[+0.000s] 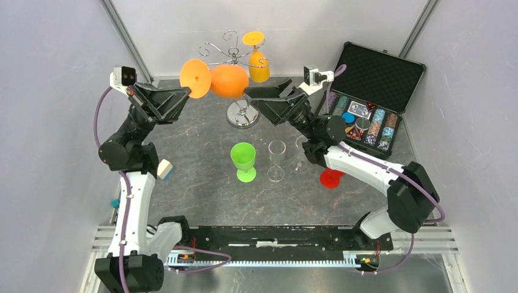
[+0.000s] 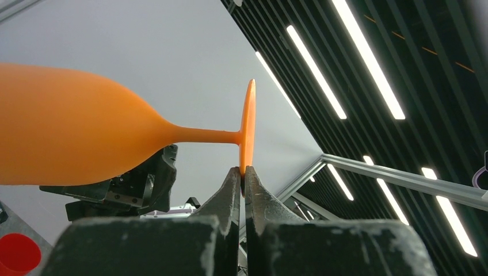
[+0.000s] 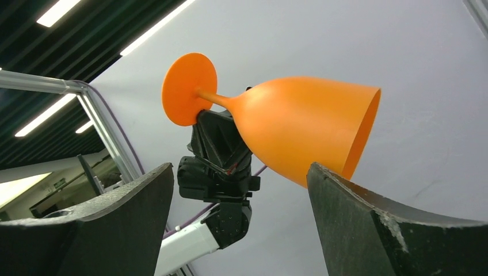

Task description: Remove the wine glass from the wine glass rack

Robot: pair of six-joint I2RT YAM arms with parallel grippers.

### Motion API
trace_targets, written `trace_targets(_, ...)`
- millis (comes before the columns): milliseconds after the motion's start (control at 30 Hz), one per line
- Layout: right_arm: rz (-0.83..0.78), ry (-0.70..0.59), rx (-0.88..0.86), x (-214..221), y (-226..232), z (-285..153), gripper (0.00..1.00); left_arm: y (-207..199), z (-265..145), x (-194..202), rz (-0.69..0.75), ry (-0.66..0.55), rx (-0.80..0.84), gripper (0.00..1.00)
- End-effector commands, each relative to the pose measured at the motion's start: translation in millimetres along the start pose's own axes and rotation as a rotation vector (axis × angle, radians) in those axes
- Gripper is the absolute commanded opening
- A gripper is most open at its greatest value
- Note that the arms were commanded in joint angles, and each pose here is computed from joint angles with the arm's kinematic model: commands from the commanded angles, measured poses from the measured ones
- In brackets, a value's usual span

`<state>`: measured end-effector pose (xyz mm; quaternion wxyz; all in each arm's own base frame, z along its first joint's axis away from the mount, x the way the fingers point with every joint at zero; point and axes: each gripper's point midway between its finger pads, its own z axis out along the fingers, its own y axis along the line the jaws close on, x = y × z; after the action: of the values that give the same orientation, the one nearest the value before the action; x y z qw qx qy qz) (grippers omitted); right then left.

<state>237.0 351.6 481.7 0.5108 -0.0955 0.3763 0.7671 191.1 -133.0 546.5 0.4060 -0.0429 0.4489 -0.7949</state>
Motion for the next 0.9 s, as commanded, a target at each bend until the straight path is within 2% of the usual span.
trace_targets(0,-0.083,-0.050,0.040,-12,2,-3,0.90,-35,4,3,-0.221,0.010,0.059,0.02)
trace_targets(133,-0.137,-0.076,0.152,-16,-18,-12,0.92,-35,4,2,-0.220,0.004,0.059,0.02)
trace_targets(267,-0.134,-0.062,0.124,-12,-23,-2,0.93,-36,4,3,-0.225,0.003,0.061,0.02)
trace_targets(400,-0.115,-0.059,0.002,-10,-8,9,0.92,-36,4,2,-0.229,-0.002,0.061,0.02)
trace_targets(533,-0.104,-0.111,-0.214,-16,31,8,0.90,-33,3,1,-0.249,-0.005,0.055,0.02)
trace_targets(600,-0.085,-0.125,-0.304,-18,46,4,0.86,-33,2,1,-0.261,-0.005,0.060,0.02)
trace_targets(700,-0.069,-0.147,-0.400,-20,63,-3,0.75,-30,1,1,-0.265,-0.012,0.050,0.02)
trace_targets(867,-0.085,-0.146,-0.470,-21,77,-5,0.50,-24,-2,0,-0.281,-0.031,0.033,0.02)
